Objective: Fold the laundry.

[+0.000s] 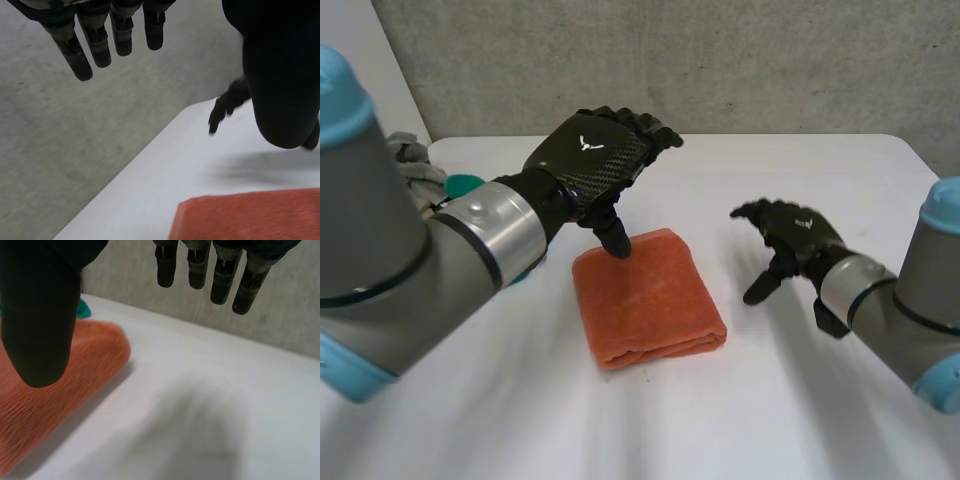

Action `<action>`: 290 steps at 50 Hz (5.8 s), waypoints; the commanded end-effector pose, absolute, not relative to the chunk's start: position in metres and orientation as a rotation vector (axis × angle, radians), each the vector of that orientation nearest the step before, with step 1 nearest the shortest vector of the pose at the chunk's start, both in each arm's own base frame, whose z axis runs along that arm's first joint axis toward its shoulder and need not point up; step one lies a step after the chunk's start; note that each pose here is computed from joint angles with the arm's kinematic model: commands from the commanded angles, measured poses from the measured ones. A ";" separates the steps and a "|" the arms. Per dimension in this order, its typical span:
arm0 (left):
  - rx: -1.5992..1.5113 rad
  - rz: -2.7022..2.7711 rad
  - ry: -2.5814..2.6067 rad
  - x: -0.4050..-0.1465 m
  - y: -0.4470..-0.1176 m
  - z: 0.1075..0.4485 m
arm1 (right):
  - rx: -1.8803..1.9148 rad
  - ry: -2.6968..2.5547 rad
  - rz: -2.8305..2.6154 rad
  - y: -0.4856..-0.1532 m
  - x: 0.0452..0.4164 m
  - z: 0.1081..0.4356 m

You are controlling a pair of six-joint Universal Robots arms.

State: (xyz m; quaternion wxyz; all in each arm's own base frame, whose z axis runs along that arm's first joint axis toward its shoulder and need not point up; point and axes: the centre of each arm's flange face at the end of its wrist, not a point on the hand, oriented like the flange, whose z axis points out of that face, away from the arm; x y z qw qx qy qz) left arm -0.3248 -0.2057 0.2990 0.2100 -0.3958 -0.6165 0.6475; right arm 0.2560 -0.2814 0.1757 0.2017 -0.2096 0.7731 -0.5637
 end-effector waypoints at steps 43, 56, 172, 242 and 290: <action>-1.153 1.640 -1.724 -0.323 -0.203 0.284 | -0.498 2.058 -1.323 -0.287 0.317 0.111; -1.154 1.627 -1.735 -0.323 -0.204 0.280 | -0.350 2.049 -1.589 -0.363 0.286 0.138; -1.105 1.938 -2.318 -0.196 -0.407 0.131 | -1.349 1.768 -2.038 -0.287 0.264 0.183; -1.317 1.642 -1.804 -0.365 -0.218 0.170 | -1.316 2.393 -1.528 -0.273 0.206 0.206; -0.728 2.578 -1.458 -0.377 -0.304 0.312 | -0.909 1.538 -2.556 -0.352 0.258 0.324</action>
